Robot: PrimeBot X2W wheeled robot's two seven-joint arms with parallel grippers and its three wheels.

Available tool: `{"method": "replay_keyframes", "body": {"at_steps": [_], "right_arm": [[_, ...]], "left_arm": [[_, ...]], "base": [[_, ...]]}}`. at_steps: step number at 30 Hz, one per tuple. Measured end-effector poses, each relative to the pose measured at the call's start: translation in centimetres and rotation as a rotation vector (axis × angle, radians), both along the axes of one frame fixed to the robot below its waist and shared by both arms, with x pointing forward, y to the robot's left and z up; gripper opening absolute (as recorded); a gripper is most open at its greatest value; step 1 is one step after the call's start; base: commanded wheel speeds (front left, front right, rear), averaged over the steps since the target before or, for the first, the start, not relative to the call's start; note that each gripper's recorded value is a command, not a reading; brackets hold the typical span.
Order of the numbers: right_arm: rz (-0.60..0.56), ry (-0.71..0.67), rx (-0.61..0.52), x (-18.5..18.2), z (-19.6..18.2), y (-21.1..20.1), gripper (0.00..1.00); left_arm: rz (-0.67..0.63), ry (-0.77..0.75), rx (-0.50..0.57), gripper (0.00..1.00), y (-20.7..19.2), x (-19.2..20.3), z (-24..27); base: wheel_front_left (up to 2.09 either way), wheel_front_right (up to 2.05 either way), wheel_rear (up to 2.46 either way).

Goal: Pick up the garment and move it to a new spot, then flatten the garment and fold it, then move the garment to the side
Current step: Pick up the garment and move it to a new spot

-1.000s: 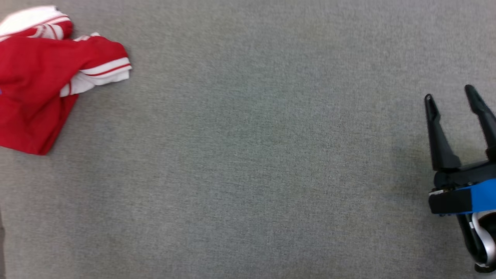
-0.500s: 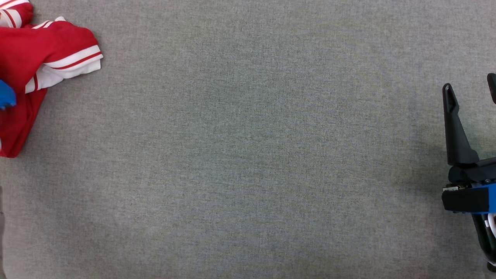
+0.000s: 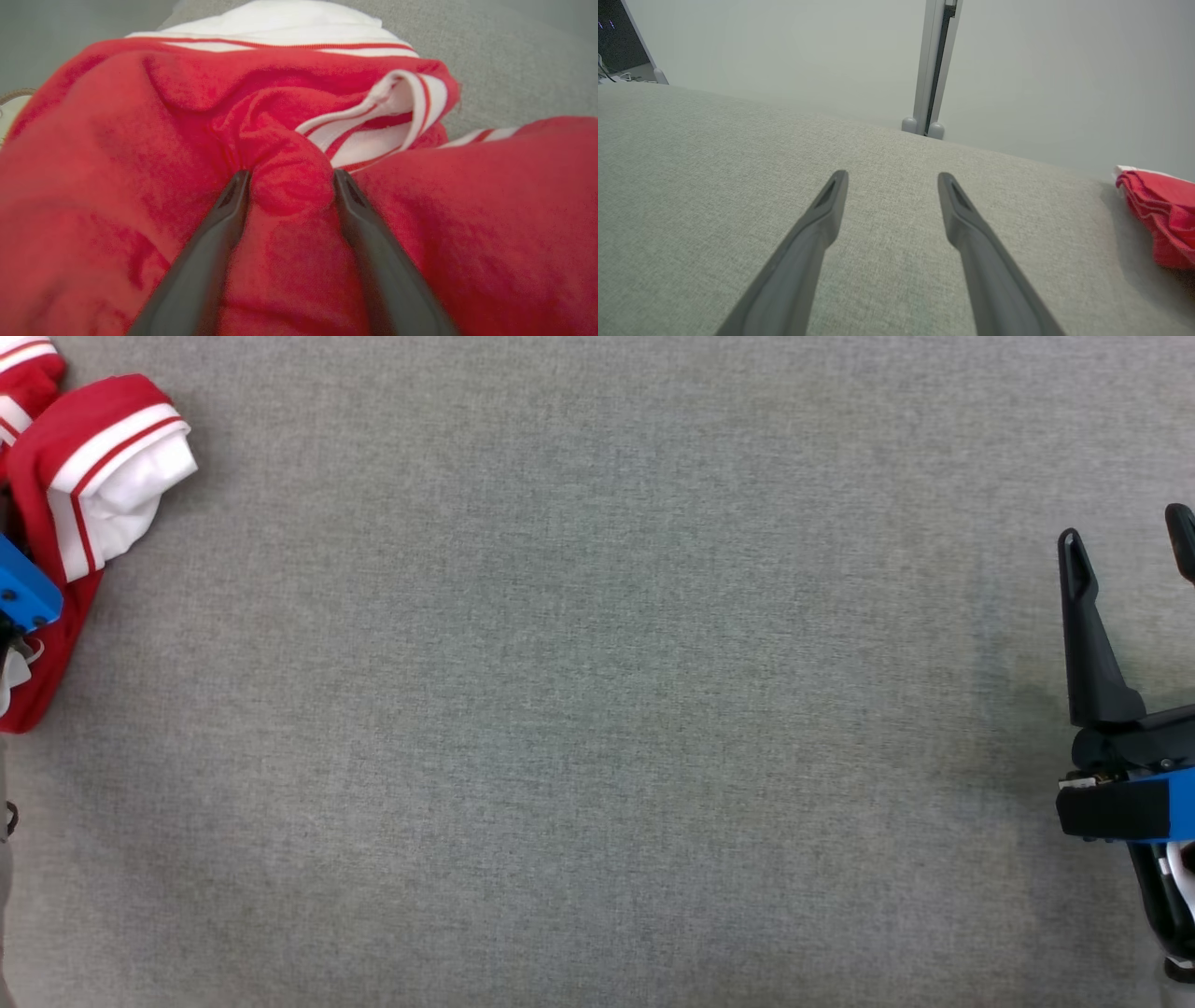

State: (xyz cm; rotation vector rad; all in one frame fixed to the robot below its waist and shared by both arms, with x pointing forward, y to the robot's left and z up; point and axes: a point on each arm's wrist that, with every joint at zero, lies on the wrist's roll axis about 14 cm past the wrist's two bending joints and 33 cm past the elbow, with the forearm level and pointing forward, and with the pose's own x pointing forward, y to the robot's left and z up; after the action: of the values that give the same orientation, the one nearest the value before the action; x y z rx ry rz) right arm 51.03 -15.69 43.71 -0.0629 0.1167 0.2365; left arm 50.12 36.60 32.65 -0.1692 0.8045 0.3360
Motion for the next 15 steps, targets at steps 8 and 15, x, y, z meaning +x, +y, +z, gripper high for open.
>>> {"method": "replay_keyframes", "body": {"at_steps": [8, 15], "right_arm": [[-0.042, -0.045, 0.026, -0.9, 2.0, -0.9, 1.0], [-0.078, -0.092, 0.069, -2.5, 4.3, -1.4, 1.0]], "left_arm": [[-0.053, -0.222, 0.085, 0.0, -0.2, 2.8, 4.9], [-0.18, -0.557, 0.204, 0.0, -2.4, 8.0, 15.1]], "base": [[0.0, 0.0, 0.0], [0.0, 0.0, 0.0]]}}
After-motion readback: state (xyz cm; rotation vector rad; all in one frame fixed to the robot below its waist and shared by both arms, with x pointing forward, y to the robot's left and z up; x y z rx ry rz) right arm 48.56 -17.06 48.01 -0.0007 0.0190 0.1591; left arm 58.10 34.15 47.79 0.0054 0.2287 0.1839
